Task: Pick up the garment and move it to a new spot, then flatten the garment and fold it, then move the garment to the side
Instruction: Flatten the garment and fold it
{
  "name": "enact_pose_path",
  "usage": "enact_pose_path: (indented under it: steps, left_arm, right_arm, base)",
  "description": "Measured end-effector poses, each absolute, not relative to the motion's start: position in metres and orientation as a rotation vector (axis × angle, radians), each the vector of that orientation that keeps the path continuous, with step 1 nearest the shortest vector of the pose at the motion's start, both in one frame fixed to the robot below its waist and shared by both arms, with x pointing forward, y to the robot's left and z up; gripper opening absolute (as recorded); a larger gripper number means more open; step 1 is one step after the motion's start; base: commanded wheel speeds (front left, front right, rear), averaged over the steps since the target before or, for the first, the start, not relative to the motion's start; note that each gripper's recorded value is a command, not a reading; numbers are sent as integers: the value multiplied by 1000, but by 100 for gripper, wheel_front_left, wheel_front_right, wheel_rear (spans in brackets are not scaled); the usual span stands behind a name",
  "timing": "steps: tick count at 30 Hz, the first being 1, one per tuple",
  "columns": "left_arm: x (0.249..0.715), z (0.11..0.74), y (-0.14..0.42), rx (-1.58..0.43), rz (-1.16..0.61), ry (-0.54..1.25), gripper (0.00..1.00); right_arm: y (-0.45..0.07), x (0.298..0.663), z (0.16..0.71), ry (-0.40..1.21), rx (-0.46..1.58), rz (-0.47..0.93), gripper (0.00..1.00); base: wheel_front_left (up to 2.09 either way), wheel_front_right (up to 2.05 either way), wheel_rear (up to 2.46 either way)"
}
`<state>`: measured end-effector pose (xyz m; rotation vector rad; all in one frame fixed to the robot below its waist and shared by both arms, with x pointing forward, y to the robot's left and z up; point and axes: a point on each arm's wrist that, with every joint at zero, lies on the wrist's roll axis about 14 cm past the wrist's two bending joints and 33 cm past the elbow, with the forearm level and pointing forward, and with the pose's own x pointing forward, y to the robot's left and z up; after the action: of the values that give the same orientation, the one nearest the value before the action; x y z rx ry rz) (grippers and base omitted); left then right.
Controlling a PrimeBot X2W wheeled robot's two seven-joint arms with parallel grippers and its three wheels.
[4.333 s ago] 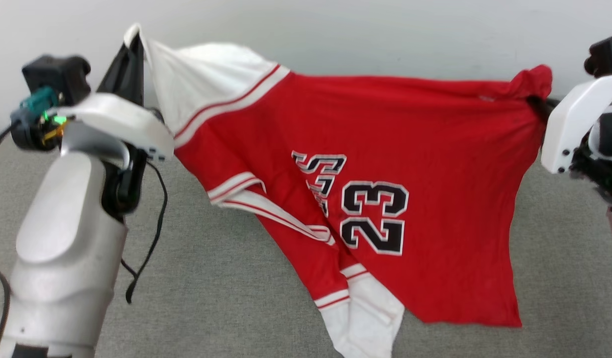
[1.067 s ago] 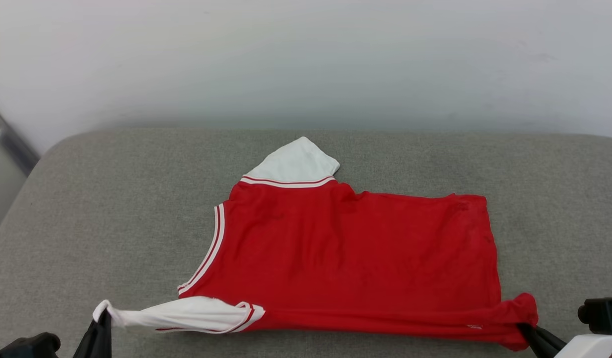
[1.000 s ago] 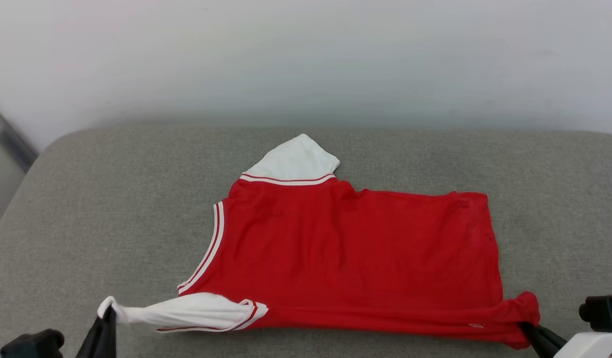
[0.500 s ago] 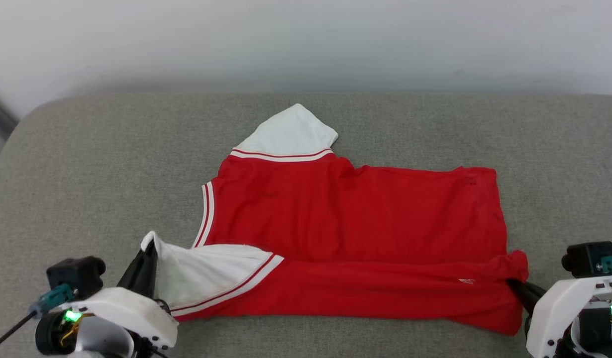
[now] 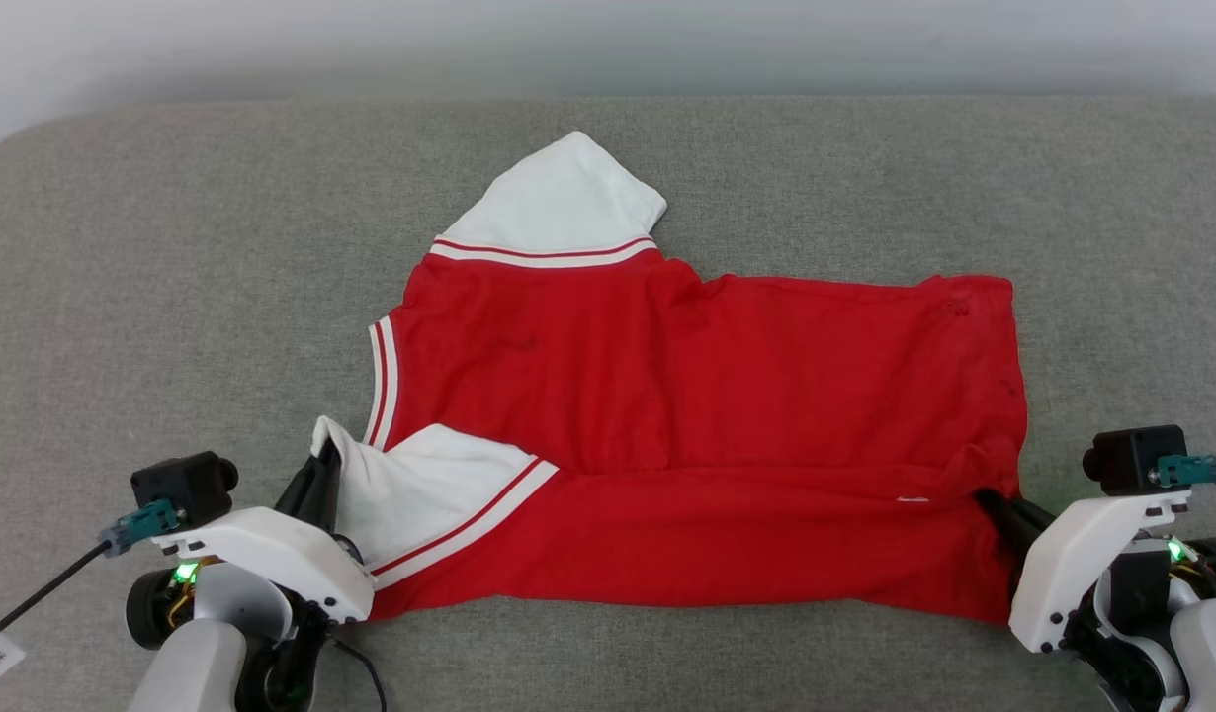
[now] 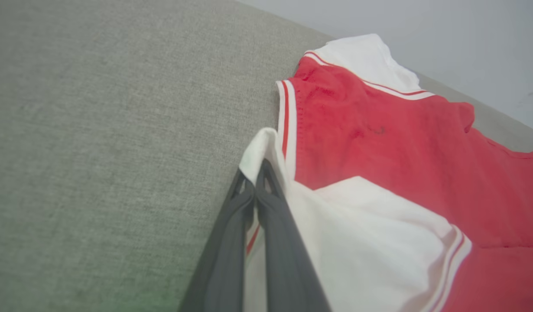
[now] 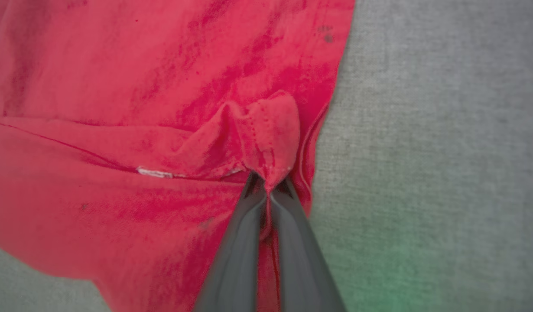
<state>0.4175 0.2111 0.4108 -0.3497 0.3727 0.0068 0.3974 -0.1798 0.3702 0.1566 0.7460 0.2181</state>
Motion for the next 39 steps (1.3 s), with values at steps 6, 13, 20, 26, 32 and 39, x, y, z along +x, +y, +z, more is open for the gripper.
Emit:
enact_pose_path:
  steps: [6,13,20,26,32,39]
  left_arm:
    - [417,390,207,-408,5,437,100]
    - [417,397,219,-414,24,409,100]
    - [422,433,229,-363,-23,351,100]
    - [424,468,231,-279,-79,338,100]
    - [415,479,229,-166,-155,447,100]
    - [388,446,222,-137,-229,723,100]
  right_arm:
    - [-175,402,367,717,180,226,100]
    - [-183,406,395,544,187,205,100]
    - [-190,407,450,298,161,194,100]
    - [-199,395,481,187,126,165,100]
    - [-205,384,518,58,79,130,100]
    - [-204,368,533,24,86,97,100]
  base:
    - [0,0,0]
    - [0,0,0]
    - [0,0,0]
    - [0,0,0]
    - [0,0,0]
    - [0,0,0]
